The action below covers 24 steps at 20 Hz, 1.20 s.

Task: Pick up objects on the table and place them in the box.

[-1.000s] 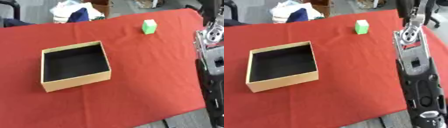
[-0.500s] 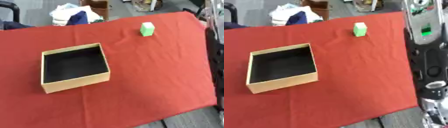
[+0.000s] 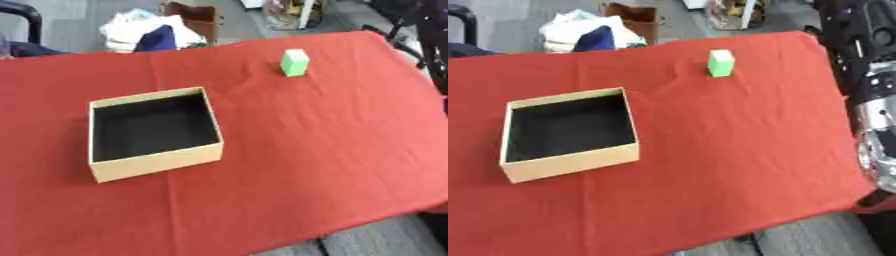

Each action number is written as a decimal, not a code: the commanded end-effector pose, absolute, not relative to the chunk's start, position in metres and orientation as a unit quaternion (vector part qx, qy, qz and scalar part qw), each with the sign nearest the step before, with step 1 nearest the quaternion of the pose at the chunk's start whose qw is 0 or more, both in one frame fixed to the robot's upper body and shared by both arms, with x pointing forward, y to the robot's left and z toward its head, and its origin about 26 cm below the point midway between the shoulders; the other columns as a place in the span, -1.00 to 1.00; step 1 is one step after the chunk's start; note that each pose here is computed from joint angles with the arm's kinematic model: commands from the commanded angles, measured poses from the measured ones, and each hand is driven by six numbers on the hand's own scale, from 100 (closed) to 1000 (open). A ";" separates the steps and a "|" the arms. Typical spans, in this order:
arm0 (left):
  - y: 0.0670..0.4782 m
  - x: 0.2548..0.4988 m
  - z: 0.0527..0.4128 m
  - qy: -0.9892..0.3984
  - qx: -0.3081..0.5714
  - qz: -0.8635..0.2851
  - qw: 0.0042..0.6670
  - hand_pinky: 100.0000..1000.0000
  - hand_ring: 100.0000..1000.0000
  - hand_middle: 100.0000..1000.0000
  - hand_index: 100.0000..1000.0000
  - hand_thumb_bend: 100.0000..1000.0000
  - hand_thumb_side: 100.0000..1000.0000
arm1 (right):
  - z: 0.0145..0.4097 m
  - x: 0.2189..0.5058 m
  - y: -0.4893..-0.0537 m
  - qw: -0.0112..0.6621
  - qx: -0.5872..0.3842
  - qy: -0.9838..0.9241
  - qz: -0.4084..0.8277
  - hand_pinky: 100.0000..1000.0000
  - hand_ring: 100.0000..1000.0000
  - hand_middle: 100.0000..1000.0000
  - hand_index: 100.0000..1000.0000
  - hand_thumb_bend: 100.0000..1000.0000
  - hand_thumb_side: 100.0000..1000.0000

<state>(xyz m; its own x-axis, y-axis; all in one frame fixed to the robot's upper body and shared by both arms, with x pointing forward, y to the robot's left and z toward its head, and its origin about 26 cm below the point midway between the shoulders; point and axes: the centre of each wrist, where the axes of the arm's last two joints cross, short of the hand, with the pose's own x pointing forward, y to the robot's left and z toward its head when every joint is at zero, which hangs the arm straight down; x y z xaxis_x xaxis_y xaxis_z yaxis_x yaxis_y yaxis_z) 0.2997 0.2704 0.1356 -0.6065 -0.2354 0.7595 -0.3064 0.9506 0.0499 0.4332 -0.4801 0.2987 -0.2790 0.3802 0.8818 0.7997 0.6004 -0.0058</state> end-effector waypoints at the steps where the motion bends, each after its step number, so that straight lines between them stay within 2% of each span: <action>1: 0.271 0.301 0.143 -0.901 0.150 0.031 0.405 0.20 0.58 0.18 0.36 -1.00 -0.94 | 0.281 0.425 -0.513 0.507 -0.443 -0.703 -0.230 0.13 0.28 0.58 0.84 -1.00 0.63; 8: 0.271 0.301 0.144 -0.902 0.150 0.031 0.403 0.20 0.59 0.18 0.36 -1.00 -0.94 | 0.236 0.422 -0.527 0.599 -0.469 -0.624 -0.180 0.17 0.34 0.64 0.92 -1.00 0.56; 12: 0.271 0.302 0.144 -0.902 0.149 0.031 0.403 0.20 0.59 0.18 0.36 -1.00 -0.94 | 0.228 0.422 -0.526 0.625 -0.481 -0.598 -0.143 0.20 0.38 0.69 1.00 -1.00 0.45; 16: 0.271 0.302 0.144 -0.902 0.150 0.031 0.403 0.20 0.59 0.18 0.36 -1.00 -0.94 | 0.224 0.423 -0.524 0.653 -0.482 -0.578 -0.088 0.26 0.46 0.77 1.00 -1.00 0.32; 24: 0.271 0.301 0.144 -0.902 0.150 0.032 0.403 0.20 0.59 0.18 0.36 -1.00 -0.95 | 0.220 0.425 -0.520 0.711 -0.477 -0.515 0.051 0.36 0.52 0.80 1.00 -1.00 0.14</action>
